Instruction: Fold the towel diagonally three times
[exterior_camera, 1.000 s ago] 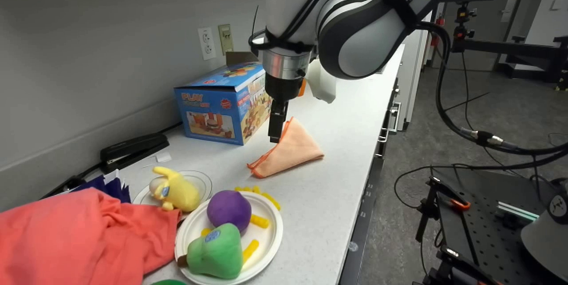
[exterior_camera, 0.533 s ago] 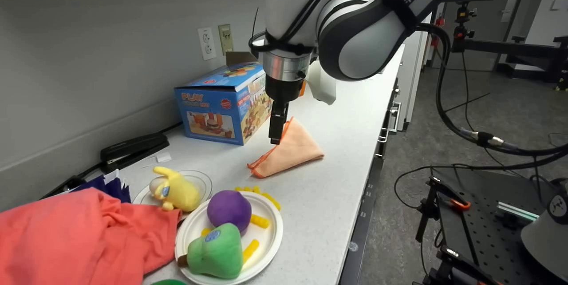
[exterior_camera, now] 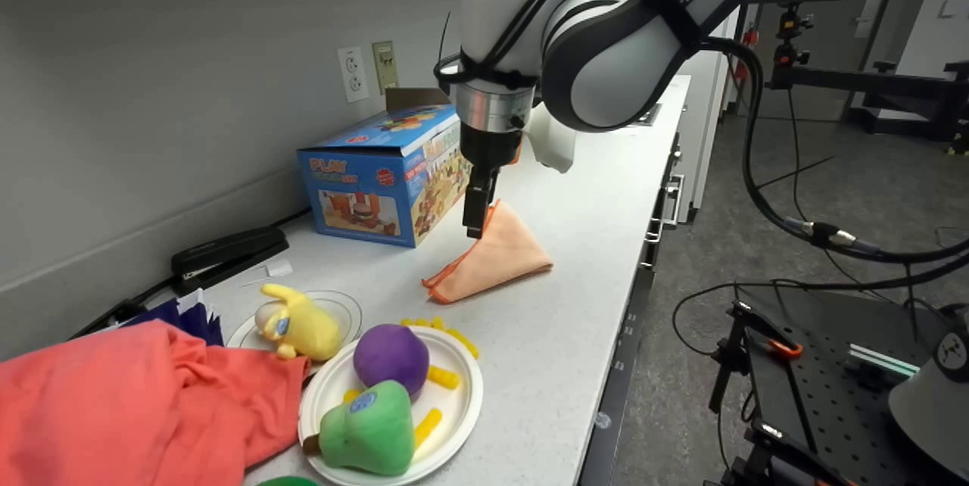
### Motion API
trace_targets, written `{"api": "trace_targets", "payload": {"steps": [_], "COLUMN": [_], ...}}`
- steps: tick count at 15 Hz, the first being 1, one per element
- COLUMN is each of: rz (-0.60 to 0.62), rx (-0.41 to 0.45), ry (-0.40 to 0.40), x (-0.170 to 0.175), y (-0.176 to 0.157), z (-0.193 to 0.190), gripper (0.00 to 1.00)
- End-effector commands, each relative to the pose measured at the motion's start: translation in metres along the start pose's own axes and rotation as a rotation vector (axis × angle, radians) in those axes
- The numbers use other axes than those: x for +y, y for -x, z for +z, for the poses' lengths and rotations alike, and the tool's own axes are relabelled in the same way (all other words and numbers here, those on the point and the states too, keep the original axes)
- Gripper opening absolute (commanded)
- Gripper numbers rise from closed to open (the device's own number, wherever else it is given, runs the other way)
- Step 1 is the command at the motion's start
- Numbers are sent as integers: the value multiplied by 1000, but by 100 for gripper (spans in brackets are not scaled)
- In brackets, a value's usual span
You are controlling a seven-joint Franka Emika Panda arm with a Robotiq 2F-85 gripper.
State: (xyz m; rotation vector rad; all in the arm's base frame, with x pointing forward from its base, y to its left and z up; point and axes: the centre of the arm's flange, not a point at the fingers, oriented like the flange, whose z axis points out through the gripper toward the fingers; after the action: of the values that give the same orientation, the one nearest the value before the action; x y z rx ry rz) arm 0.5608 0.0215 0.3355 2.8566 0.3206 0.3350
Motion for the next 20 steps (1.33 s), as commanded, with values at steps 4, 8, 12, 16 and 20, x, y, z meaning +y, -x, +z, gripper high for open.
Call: {"api": "trace_targets", "payload": {"steps": [4, 8, 12, 16, 20], "rz": [140, 256, 428, 555, 528], "rx": [-31, -51, -59, -77, -86], "ry": [10, 20, 39, 57, 57], "x": [53, 76, 89, 97, 96], "y": [4, 6, 2, -2, 8], "z": [25, 44, 58, 71, 69], "gripper": [100, 100, 100, 100, 100]}}
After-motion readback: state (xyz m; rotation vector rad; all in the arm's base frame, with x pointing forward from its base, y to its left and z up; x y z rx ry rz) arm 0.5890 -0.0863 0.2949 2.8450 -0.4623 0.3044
